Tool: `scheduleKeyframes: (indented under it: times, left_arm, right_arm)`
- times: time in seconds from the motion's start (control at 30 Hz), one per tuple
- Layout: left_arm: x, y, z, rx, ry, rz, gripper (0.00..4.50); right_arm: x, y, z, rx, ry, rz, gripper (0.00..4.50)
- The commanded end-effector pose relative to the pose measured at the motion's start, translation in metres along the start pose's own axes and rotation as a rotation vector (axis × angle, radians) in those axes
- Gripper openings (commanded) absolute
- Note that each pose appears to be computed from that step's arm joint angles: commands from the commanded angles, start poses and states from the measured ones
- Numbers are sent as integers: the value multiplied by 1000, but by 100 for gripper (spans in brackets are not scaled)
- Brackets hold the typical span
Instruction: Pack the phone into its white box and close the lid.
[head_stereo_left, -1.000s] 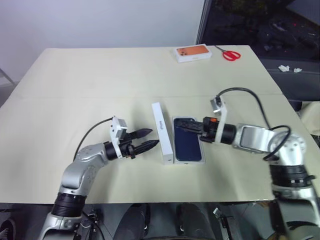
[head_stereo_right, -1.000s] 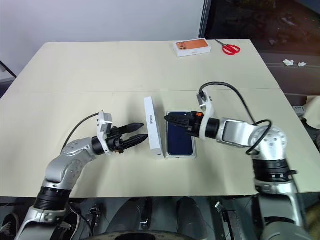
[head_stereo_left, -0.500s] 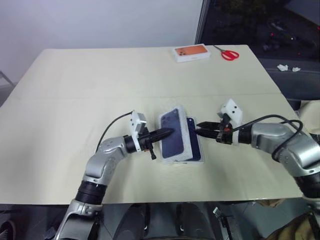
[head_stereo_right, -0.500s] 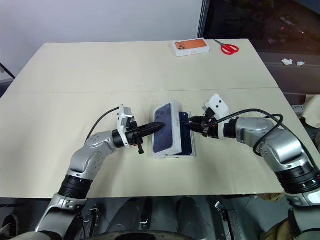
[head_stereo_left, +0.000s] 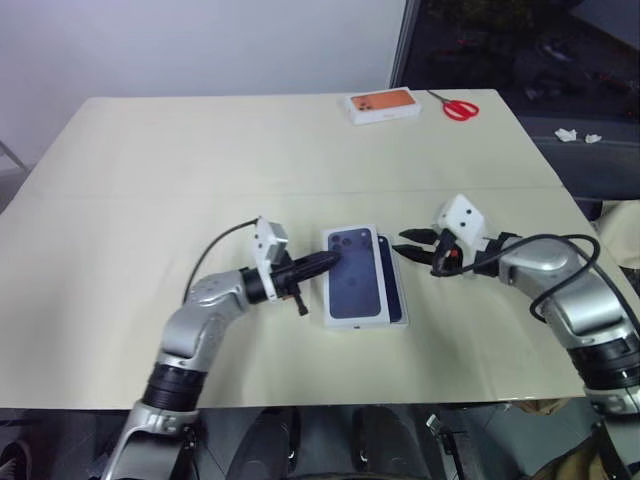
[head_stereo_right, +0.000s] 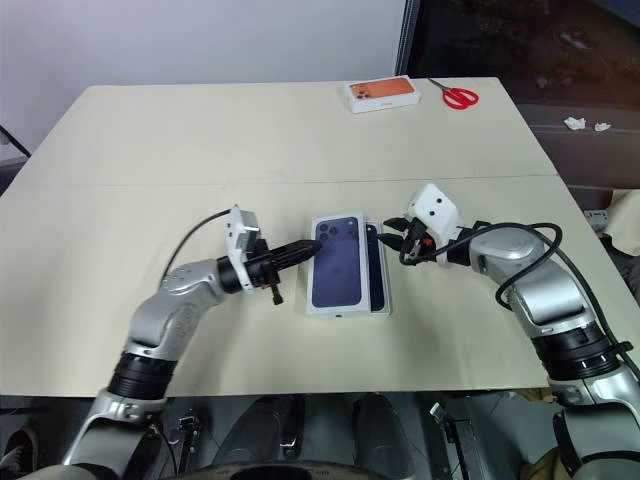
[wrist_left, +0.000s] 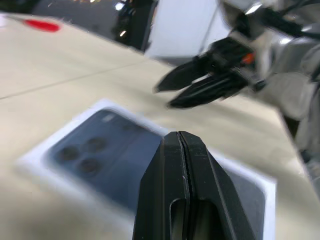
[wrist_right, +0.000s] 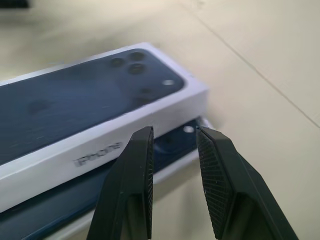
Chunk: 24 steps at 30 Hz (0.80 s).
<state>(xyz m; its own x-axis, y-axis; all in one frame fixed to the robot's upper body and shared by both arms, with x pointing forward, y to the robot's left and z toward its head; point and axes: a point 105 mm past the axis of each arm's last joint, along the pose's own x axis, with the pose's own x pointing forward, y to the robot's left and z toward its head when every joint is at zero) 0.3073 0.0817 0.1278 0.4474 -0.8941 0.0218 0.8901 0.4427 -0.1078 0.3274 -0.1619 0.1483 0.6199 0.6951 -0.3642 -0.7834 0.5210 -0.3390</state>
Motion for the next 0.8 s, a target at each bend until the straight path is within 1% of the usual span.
scheduleKeyframes:
  times: [0.03, 0.17, 0.23, 0.33, 0.43, 0.6, 0.67, 0.73, 0.8]
  left_arm:
    - [-16, 9, -11, 4, 117, 65, 1]
    - [-24, 15, -25, 24, 219, 109, 1]
    - [-23, 17, -37, -9, 274, 121, 1]
    - [-5, 15, -51, -66, 318, 118, 1]
    - [9, 5, -62, -81, 384, 65, 1]
    - [15, -2, -68, -93, 407, 36, 1]
    - [19, -4, -66, -98, 394, 27, 0]
    - [24, -4, -63, -105, 377, 25, 0]
    - [27, -4, -61, -110, 367, 25, 0]
  right_arm:
    - [0, 9, 8, -100, -15, 21, 139]
    - [2, 13, 9, -112, -15, 27, 139]
    - [3, 15, 6, -140, -1, 32, 139]
    - [5, 16, 3, -150, 8, 36, 139]
    - [6, 15, 4, -171, 15, 35, 139]
    - [6, 20, 2, -184, 25, 52, 139]
    - [6, 23, 4, -164, 16, 67, 84]
    - [5, 22, 2, -166, 21, 56, 3]
    - [5, 22, 1, -155, 23, 55, 3]
